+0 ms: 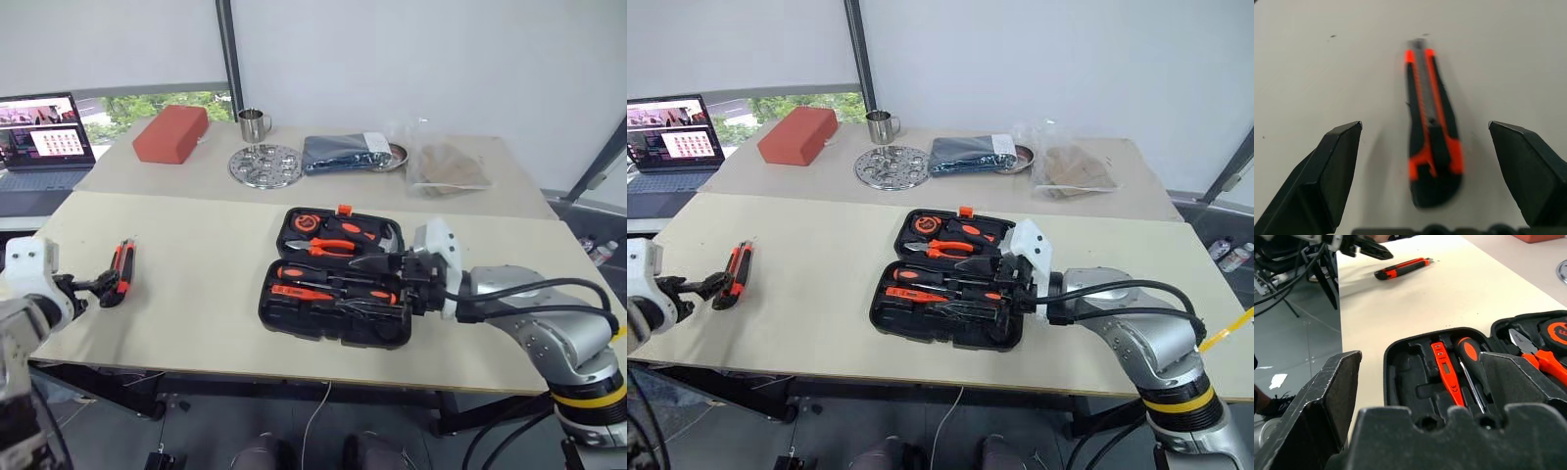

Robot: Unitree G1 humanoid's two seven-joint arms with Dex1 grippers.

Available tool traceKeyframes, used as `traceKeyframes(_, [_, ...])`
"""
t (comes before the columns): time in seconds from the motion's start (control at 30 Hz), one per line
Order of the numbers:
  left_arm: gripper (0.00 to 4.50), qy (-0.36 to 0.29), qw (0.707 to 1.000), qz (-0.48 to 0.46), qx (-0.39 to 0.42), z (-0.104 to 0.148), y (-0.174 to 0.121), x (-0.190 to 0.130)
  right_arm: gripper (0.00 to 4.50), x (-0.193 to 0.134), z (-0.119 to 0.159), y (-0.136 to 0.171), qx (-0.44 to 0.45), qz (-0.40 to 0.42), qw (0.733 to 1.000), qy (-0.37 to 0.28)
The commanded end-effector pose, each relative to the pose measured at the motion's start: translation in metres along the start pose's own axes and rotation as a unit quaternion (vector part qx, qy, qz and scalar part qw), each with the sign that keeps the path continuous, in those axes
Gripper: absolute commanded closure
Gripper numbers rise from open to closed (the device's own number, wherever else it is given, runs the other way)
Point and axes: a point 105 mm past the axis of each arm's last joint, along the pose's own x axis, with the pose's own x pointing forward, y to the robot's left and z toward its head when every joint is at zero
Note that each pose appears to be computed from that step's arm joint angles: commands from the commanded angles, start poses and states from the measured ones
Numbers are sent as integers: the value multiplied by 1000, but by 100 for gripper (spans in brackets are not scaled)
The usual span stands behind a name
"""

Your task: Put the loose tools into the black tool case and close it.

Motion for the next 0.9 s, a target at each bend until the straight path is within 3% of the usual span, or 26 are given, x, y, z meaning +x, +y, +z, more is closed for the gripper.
traceKeyframes(0.03, [6, 39, 999, 0, 3, -12, 0, 19, 0, 0, 9, 4, -23, -3, 1000, -17])
traceKeyframes(0.2, [6, 79, 996, -21, 26, -30, -6, 38, 0, -3, 10, 9, -24, -6, 1000, -19])
traceKeyframes(0.37, [148, 59, 998, -19, 5, -15, -1, 40, 0, -10, 9, 13, -20, -18, 1000, -15])
traceKeyframes(0.47, [272, 19, 997, -71, 25, 11, -15, 37, 0, -15, 7, 14, -17, -26, 999, -9])
traceKeyframes(0.5, [277, -31, 985, -156, 59, 38, -39, 28, 0, -17, 5, 15, -13, -30, 999, -4])
traceKeyframes(0.57, [277, -90, 932, -318, 147, 70, -89, -1, 0, -23, 2, 18, -2, -31, 1000, 4])
traceKeyframes(0.6, [277, -95, 896, -390, 191, 75, -111, -18, 0, -26, 2, 21, 3, -29, 1000, 6])
traceKeyframes(0.63, [277, -84, 870, -434, 217, 73, -124, -27, 0, -28, 2, 22, 5, -28, 1000, 8])
traceKeyframes(0.77, [277, -7, 720, -595, 357, 48, -177, -59, 0, -37, -3, 25, 2, -41, 999, 27])
traceKeyframes(0.9, [277, 29, 595, -666, 448, 24, -218, -67, 0, -42, -7, 25, -3, -68, 997, 35])
